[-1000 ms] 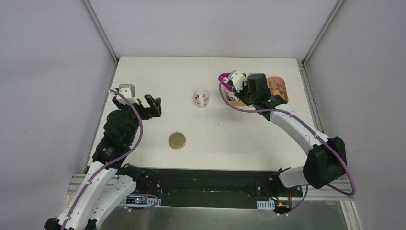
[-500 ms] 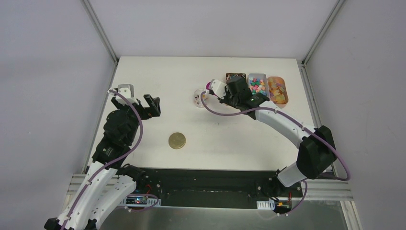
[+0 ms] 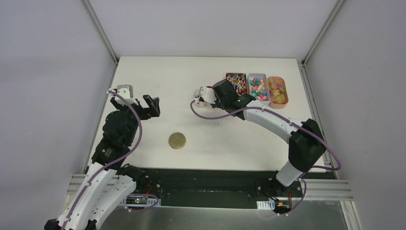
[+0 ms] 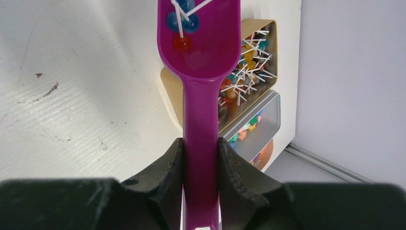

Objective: Pack the candies
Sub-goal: Place the fake candies in the packing bottle.

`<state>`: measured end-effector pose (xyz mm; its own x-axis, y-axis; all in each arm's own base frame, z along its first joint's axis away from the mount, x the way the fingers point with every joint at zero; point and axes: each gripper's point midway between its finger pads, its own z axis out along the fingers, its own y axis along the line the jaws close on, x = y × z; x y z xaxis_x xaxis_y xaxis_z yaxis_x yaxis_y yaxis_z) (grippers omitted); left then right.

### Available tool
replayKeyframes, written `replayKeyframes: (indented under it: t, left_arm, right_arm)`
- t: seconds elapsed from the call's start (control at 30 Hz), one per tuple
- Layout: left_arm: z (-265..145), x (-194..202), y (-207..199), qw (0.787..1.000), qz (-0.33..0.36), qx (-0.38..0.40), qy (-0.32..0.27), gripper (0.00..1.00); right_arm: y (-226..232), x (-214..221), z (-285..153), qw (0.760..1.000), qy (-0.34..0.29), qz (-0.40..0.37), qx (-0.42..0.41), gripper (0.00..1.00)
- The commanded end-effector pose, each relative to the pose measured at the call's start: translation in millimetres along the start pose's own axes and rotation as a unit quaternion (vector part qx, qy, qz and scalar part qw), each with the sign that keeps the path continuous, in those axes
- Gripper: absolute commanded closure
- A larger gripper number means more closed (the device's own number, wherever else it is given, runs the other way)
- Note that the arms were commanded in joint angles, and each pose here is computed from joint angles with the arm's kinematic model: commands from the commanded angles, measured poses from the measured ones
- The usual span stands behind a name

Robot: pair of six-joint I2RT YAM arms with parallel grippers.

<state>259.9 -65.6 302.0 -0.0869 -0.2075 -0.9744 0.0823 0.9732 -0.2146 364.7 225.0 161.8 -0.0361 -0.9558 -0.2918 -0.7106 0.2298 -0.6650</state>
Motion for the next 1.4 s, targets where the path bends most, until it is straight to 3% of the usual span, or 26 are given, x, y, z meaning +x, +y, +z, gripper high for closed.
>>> replayKeyframes:
  t: [0.0,1.37]
  left_arm:
    - [-1,-2,6,1.0,0.004,-0.013,-0.009,0.01]
    - [-2,-4,8,1.0,-0.003,-0.017,-0.015,0.01]
  right_arm:
    - [-25,-17,-12,0.999,0.0,-0.017,0.044,1.0]
    - [-27,-36,-16,0.98,0.087,-0.141,0.112,1.0]
